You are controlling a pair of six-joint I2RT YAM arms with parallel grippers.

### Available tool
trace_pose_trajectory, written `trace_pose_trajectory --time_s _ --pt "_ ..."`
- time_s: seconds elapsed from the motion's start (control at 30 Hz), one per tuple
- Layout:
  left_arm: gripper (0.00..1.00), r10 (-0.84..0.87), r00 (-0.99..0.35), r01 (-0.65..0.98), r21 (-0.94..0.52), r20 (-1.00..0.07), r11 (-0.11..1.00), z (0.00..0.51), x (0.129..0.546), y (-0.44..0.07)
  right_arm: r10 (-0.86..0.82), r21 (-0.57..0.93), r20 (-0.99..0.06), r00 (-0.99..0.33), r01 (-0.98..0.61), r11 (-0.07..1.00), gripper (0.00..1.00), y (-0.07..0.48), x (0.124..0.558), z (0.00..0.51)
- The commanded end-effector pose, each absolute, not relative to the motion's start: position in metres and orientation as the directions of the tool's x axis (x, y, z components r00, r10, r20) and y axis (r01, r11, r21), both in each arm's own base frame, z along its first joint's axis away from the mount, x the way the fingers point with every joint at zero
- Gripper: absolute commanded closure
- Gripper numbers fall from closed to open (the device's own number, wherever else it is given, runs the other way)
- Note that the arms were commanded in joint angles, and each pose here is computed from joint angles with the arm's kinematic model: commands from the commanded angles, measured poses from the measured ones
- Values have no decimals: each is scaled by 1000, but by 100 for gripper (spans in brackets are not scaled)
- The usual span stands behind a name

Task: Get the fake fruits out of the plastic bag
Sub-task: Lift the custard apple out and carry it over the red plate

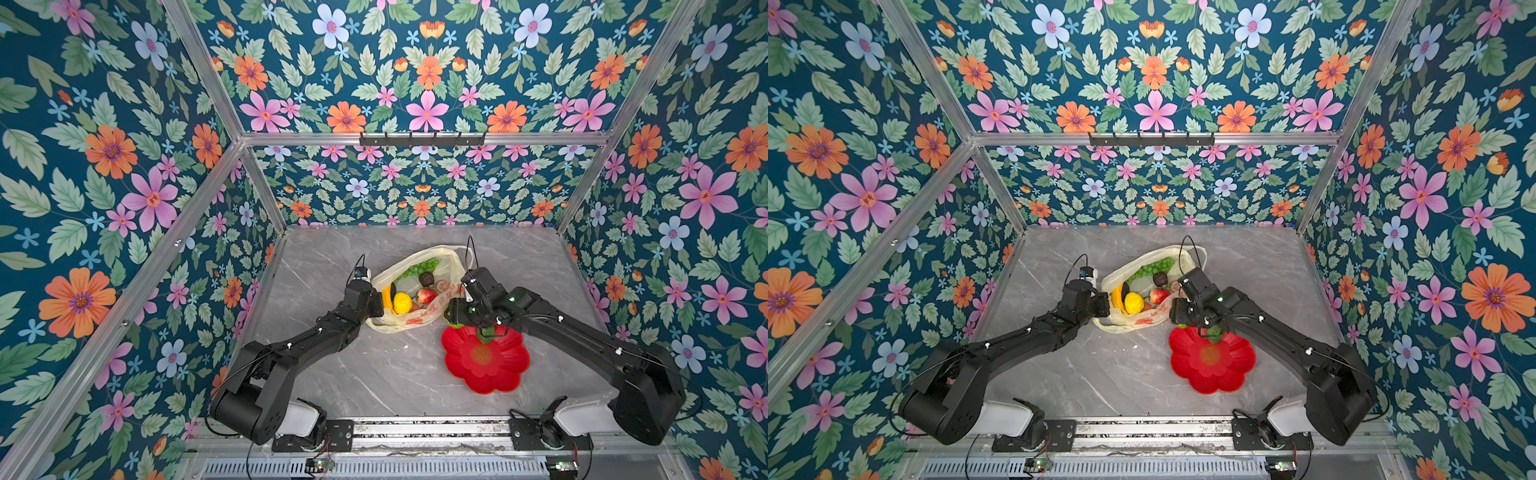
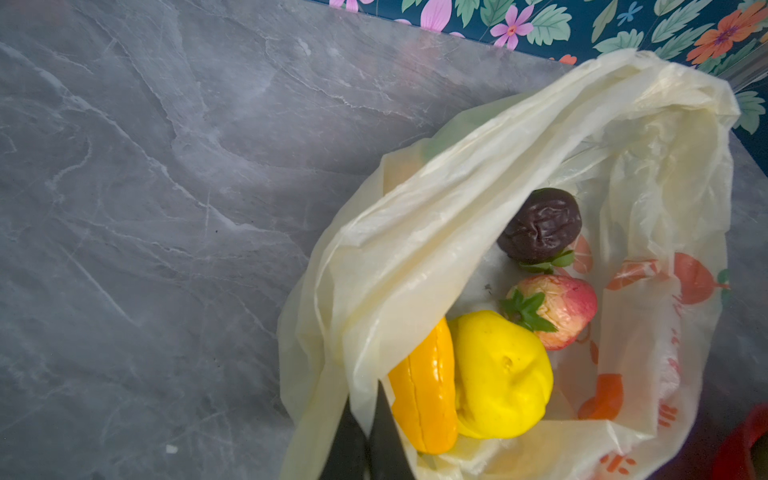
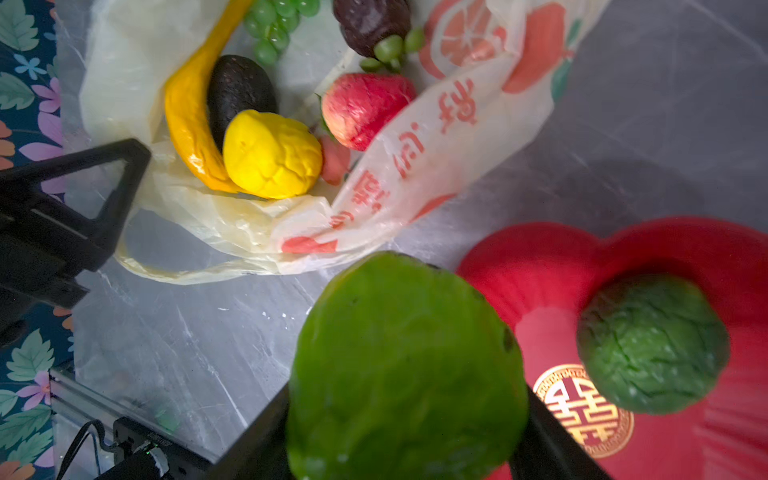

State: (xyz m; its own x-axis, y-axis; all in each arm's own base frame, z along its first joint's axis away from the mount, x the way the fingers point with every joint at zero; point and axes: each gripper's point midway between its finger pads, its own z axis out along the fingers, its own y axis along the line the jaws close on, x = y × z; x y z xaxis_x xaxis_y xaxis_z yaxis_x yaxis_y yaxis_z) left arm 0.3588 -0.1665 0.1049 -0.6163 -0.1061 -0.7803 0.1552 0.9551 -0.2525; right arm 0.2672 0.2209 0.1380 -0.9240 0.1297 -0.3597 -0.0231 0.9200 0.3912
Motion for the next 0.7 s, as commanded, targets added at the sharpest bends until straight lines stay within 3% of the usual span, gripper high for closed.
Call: trace_pose_trajectory --time_s 0.0,0.67 --pt "93 -111 -608 158 -256 -786 954 109 360 -167 220 457 -318 -922 54 888 39 217 259 135" --pt "93 -106 -614 152 -250 -782 956 105 360 -167 444 576 -98 -891 313 755 40 189 219 78"
